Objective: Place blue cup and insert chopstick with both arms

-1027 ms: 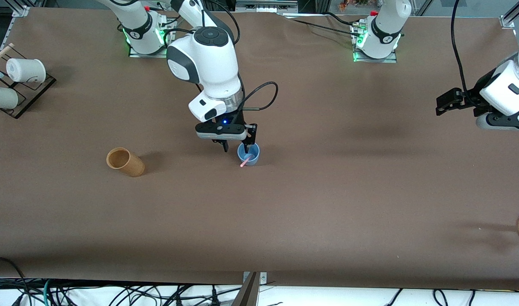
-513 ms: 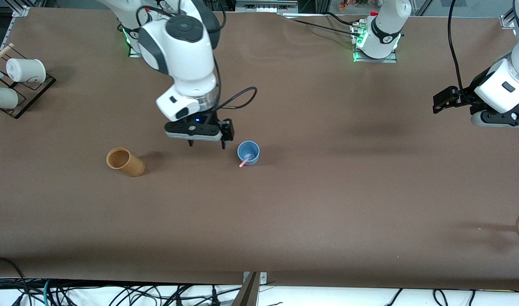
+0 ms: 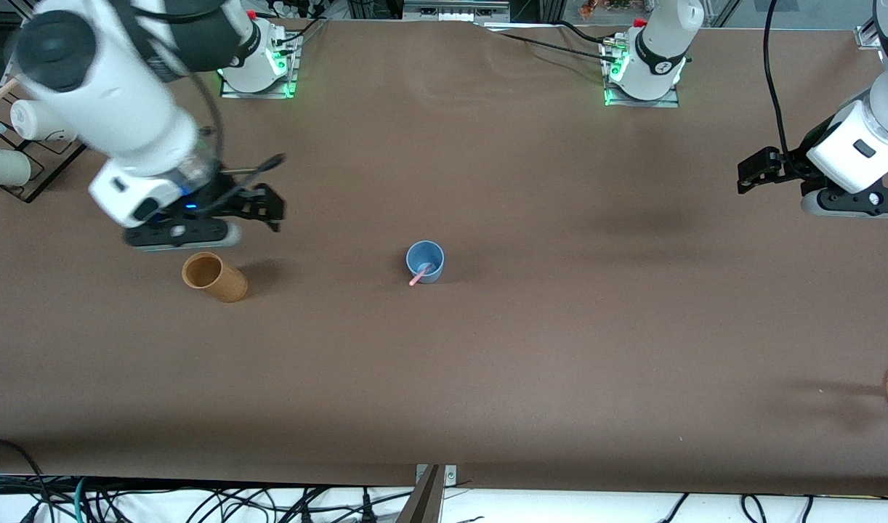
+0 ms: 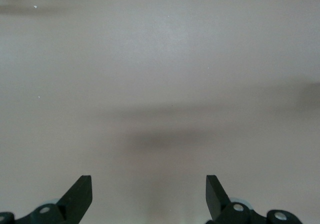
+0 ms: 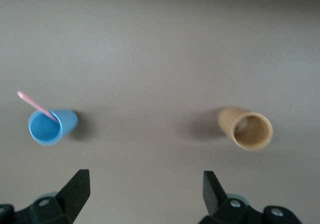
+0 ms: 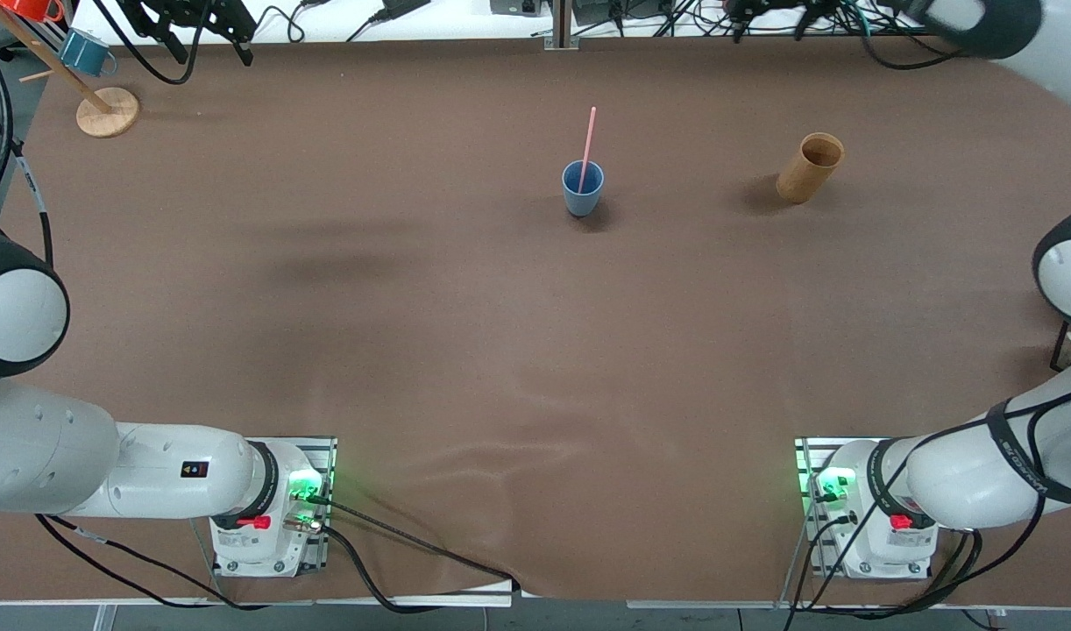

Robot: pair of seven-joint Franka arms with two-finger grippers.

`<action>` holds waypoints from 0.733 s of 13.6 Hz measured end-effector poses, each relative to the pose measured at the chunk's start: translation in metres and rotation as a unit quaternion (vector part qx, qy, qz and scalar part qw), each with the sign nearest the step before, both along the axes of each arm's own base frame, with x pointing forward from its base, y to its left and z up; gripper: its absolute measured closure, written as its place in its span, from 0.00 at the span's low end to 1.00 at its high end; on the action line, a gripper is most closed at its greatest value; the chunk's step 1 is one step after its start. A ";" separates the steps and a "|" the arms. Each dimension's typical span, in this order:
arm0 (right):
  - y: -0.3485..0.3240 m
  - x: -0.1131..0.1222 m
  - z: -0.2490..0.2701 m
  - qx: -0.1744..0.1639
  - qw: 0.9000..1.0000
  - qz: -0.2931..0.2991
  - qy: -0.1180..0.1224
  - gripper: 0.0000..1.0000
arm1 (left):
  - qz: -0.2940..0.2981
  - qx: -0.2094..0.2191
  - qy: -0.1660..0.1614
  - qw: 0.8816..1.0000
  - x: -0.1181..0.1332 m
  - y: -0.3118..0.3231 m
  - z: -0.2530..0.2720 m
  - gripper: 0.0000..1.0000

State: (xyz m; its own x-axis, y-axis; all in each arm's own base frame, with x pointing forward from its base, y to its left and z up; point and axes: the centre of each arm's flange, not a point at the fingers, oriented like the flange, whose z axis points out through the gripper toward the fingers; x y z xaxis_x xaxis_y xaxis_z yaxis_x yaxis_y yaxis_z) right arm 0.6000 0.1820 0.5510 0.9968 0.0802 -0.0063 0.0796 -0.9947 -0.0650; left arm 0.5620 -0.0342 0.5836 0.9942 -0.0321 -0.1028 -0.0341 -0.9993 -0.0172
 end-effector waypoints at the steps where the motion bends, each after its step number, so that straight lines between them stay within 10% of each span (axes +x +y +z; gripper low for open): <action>1: -0.033 -0.003 -0.005 0.011 1.000 -0.006 0.012 0.00 | 0.000 0.000 0.000 1.000 0.000 -0.001 0.000 0.00; 6: -0.145 -0.034 0.031 0.011 0.997 -0.070 -0.020 0.00 | -0.001 0.000 -0.002 1.000 0.000 -0.002 0.000 0.00; 10: -0.163 -0.050 0.034 0.004 0.997 -0.082 0.001 0.00 | -0.002 0.000 -0.002 1.000 0.000 -0.002 0.000 0.00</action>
State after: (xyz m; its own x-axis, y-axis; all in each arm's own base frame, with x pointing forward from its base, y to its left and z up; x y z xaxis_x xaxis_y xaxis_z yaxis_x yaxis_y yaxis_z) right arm 0.5499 0.0192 0.5852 0.9964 -0.0847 -0.0091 -0.0852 -0.9937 -0.0730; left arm 0.5625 -0.0364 0.5837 0.9945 -0.0362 -0.0986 -0.0380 -0.9991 -0.0169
